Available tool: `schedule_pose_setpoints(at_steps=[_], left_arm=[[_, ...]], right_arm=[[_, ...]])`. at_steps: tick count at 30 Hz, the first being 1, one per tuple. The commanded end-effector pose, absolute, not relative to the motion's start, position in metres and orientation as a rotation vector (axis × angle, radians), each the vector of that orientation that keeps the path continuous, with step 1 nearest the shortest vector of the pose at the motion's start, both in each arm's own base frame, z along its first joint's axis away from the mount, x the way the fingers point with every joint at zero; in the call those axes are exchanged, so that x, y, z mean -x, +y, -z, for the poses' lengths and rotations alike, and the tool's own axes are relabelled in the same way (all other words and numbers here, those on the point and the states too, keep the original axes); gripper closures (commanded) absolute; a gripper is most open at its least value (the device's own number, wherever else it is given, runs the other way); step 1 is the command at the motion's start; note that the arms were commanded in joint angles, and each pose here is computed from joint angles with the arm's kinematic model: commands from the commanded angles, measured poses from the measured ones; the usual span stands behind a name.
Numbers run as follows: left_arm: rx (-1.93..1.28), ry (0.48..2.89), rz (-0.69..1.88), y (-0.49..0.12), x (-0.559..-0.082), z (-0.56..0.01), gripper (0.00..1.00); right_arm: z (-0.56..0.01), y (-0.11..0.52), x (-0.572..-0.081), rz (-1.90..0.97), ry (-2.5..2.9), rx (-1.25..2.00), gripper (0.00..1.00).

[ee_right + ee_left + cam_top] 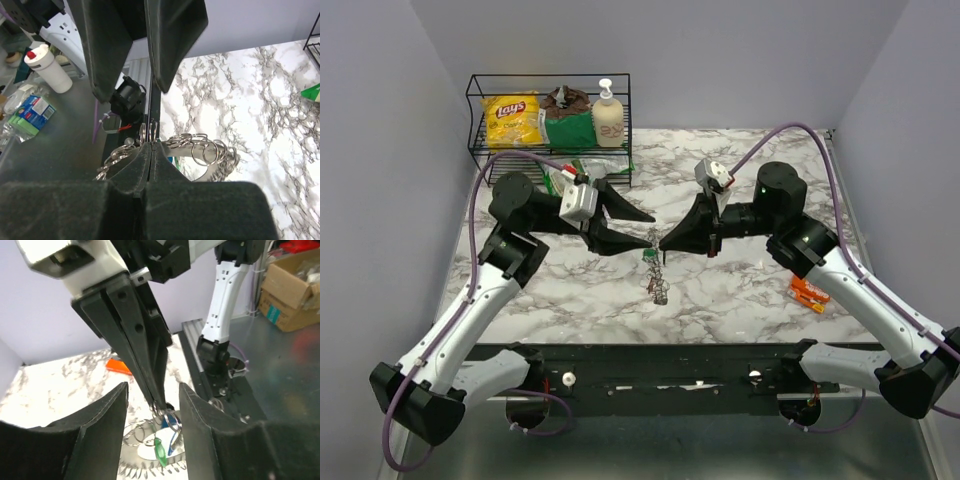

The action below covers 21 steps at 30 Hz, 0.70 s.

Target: Put the keys on the keyring

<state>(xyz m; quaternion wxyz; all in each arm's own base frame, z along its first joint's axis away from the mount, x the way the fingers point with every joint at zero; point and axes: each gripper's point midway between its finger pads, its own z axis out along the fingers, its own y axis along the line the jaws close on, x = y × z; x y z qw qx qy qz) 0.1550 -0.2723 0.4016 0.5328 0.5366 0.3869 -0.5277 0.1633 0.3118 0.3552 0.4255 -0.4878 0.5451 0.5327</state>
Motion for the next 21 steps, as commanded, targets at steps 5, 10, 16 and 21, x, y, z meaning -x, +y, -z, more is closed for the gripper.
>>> schedule_pose_setpoints(at_steps=[5, 10, 16, 21], left_arm=[[-1.466, 1.311, 1.009, -0.261, -0.177, -0.345, 0.45], [-1.543, 1.452, 0.862, -0.261, -0.183, -0.341, 0.43], [-1.598, 1.489, 0.865, -0.269, -0.182, -0.336, 0.48], [-1.639, 1.52, 0.844, -0.274, -0.181, -0.328, 0.5]], right_arm=[[-0.353, 0.315, -0.171, -1.273, 1.374, 1.255, 0.99], [-0.349, 0.314, -0.175, -1.239, 1.392, 1.258, 0.99], [-0.342, 0.314, -0.179, -1.228, 1.416, 1.267, 0.99], [-0.336, 0.315, -0.18, -1.224, 1.433, 1.276, 0.99]])
